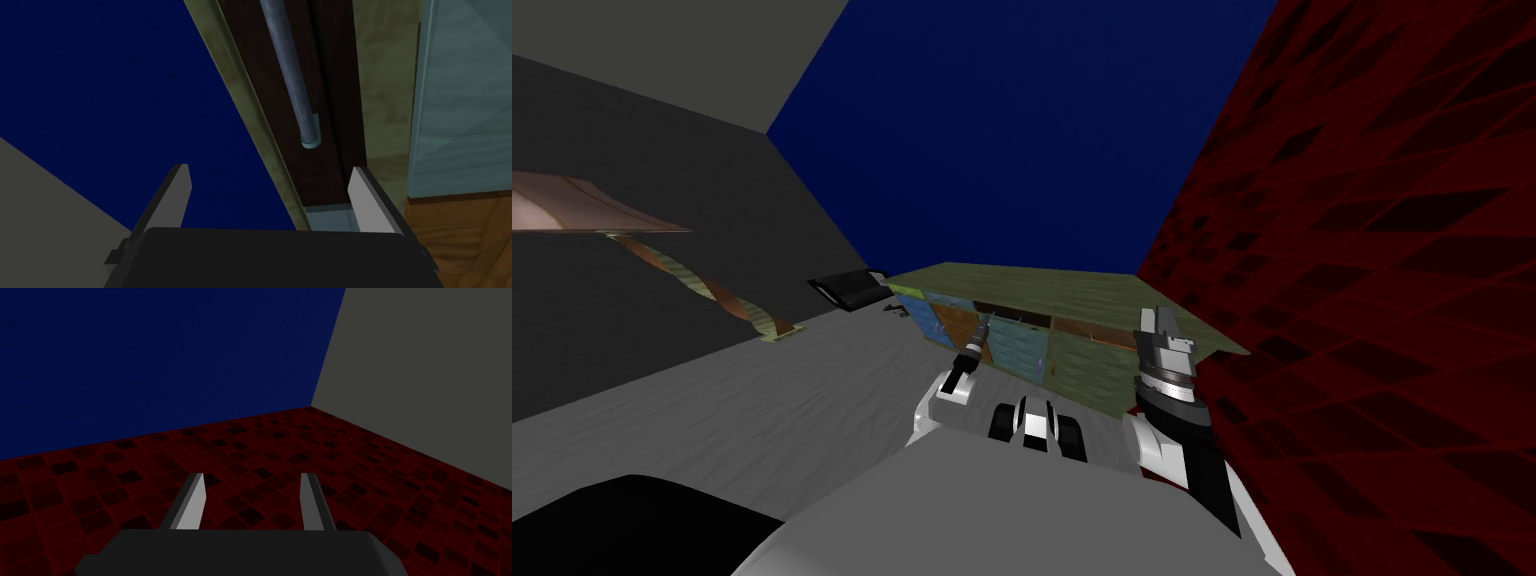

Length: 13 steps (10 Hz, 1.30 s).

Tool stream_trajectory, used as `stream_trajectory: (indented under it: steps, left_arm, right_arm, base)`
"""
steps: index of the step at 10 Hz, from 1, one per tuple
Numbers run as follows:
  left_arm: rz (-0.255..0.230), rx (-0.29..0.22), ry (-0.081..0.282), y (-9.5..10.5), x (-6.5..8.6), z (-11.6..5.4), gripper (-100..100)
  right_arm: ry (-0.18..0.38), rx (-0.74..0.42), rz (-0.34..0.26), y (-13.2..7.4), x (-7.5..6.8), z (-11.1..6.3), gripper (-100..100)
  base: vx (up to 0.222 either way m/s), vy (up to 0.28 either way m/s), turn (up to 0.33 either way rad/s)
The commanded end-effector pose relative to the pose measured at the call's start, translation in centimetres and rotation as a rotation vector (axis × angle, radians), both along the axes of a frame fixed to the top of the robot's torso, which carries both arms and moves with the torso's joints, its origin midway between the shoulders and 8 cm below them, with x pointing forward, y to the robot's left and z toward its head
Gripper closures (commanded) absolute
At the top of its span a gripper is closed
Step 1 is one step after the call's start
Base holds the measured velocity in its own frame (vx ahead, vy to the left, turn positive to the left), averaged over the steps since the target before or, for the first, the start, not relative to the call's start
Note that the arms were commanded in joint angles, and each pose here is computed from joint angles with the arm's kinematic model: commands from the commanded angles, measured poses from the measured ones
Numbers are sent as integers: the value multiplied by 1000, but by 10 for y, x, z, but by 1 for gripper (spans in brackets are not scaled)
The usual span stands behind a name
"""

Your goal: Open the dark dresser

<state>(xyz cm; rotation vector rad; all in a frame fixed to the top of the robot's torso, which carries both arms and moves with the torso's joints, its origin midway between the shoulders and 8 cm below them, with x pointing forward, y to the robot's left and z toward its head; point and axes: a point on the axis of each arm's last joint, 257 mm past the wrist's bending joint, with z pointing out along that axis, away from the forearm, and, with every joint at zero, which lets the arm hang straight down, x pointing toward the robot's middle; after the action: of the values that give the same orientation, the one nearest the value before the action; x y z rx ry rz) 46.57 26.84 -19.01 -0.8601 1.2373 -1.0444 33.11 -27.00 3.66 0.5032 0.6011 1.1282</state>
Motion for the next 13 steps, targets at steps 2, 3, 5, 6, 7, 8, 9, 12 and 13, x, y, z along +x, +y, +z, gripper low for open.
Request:
stream_trajectory:
  steps: [2,3,5,6,7,8,9,12,13]
  left_arm:
    - [-4,35,61,1,6,-26,-100]
    - [-5,42,73,1,7,-31,-100]
    - [-5,46,81,2,8,-35,-100]
    - [38,74,66,20,22,-32,-100]
    - [42,74,69,22,28,-34,-100]
    - [78,96,53,36,37,-29,-100]
    - [87,95,52,41,45,-27,-100]
    - [131,108,45,59,62,-25,-100]
    - [132,107,56,59,63,-31,-100]
  right_arm:
    - [0,0,0,0,0,0,0]
    - [0,0,0,0,0,0,0]
    - [0,0,0,0,0,0,0]
    - [0,0,0,0,0,0,0]
    - [0,0,0,0,0,0,0]
    - [0,0,0,0,0,0,0]
    - [0,0,0,0,0,0,0]
    - [0,0,0,0,0,0,0]
    - [0,0,0,0,0,0,0]
  base:
    - [63,19,-43]
    - [49,22,-38]
    - [36,14,-29]
    - [-69,44,-179]
    - [-95,53,-143]
    - [-128,73,-214]
    - [-117,61,-139]
    - [-71,30,-107]
    - [-35,14,24]
